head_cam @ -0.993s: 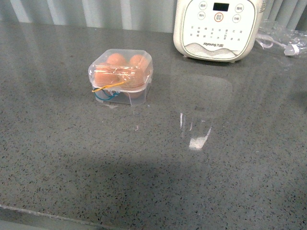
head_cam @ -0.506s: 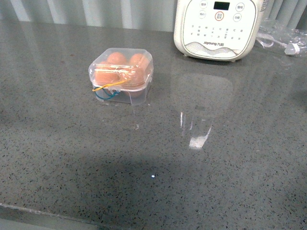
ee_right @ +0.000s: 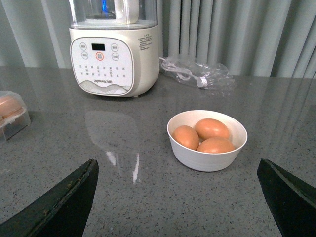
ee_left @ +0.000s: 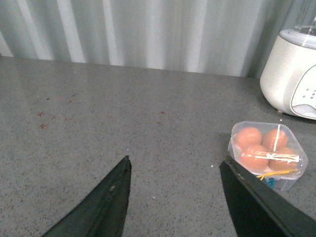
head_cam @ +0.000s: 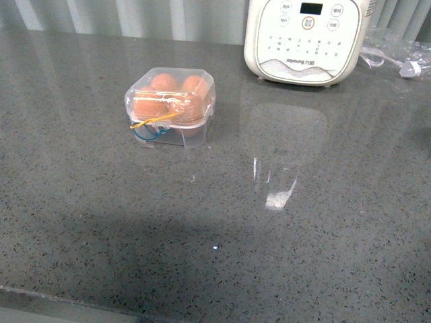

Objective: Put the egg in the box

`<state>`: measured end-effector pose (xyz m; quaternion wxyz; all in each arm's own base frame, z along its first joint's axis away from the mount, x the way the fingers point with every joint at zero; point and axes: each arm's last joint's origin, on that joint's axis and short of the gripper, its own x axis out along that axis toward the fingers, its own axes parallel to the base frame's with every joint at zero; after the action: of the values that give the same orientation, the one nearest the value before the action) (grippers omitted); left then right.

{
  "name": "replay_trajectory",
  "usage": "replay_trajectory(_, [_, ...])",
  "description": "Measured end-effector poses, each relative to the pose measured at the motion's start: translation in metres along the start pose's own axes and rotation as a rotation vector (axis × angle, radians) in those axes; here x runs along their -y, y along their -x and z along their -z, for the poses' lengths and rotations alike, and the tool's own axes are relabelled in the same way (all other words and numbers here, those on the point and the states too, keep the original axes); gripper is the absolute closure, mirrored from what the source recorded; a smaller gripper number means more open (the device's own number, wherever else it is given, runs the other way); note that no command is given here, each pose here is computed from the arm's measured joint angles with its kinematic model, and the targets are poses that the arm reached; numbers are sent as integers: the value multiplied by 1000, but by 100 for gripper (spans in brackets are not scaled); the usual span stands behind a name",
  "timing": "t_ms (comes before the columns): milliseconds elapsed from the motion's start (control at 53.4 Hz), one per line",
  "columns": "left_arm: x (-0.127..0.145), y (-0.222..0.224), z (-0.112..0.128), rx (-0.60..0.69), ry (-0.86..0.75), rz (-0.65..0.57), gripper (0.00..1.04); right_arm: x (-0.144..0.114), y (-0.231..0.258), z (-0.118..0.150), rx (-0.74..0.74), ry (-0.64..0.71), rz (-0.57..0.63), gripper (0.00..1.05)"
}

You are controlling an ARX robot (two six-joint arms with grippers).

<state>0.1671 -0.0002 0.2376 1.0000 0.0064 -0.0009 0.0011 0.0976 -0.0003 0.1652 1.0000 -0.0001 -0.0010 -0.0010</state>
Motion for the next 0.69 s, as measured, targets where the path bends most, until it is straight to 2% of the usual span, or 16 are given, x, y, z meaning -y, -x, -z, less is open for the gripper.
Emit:
replay_trajectory(281, [0, 20, 31, -8, 13, 3, 102, 0, 0, 0, 0, 0, 0, 7])
replay_trajectory(693, [1, 41, 54, -3, 14, 3, 101, 0, 0, 0, 0, 0, 0, 7])
